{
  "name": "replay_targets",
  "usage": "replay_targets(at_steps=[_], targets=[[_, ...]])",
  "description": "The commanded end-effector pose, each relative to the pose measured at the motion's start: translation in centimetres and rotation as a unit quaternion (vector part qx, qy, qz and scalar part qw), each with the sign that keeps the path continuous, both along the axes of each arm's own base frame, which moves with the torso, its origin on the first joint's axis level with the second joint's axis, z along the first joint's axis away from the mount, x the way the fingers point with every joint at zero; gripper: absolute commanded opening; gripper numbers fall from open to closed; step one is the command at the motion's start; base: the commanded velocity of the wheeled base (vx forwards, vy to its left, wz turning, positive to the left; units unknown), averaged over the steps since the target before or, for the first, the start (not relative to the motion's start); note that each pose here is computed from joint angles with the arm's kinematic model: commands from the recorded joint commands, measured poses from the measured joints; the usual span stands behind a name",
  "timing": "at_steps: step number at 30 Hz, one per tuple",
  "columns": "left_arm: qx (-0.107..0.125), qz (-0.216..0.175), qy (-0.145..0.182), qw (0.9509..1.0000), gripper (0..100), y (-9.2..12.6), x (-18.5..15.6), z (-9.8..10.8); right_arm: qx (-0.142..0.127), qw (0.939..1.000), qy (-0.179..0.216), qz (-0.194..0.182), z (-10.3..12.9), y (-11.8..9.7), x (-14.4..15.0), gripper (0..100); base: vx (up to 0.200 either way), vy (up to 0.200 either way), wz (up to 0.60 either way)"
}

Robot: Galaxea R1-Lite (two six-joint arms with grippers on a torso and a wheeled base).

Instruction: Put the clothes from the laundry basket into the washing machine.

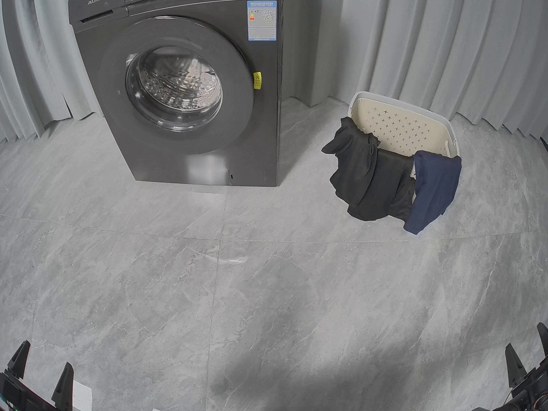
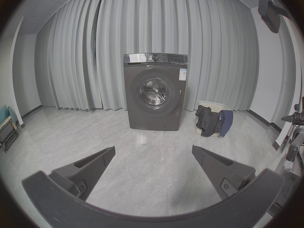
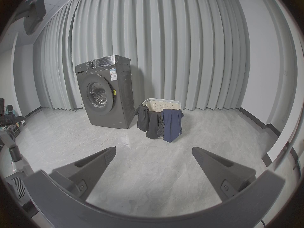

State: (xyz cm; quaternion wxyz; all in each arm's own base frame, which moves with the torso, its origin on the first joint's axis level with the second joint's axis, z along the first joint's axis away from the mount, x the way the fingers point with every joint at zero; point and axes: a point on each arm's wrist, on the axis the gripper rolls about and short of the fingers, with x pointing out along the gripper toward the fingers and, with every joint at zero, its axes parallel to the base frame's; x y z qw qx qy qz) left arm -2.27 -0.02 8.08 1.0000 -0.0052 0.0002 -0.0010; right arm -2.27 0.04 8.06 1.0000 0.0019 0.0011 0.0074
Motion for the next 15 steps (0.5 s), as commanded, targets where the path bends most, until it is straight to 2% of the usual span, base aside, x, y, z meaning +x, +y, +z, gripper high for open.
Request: replay_targets(at_steps=[1,15], targets=[[0.0,-0.001,0.003,1.0,100,0.0,0.04,-0.52,0.0,1.0,0.0,0.0,-0.53,0.0,-0.01,100,0.0,0.0,0.0],[-0.005,0.002,0.003,1.0,100,0.01,0.04,-0.52,0.003,1.0,0.001,-0.001,-0.54,-0.01,-0.01,100,0.0,0.0,0.0]])
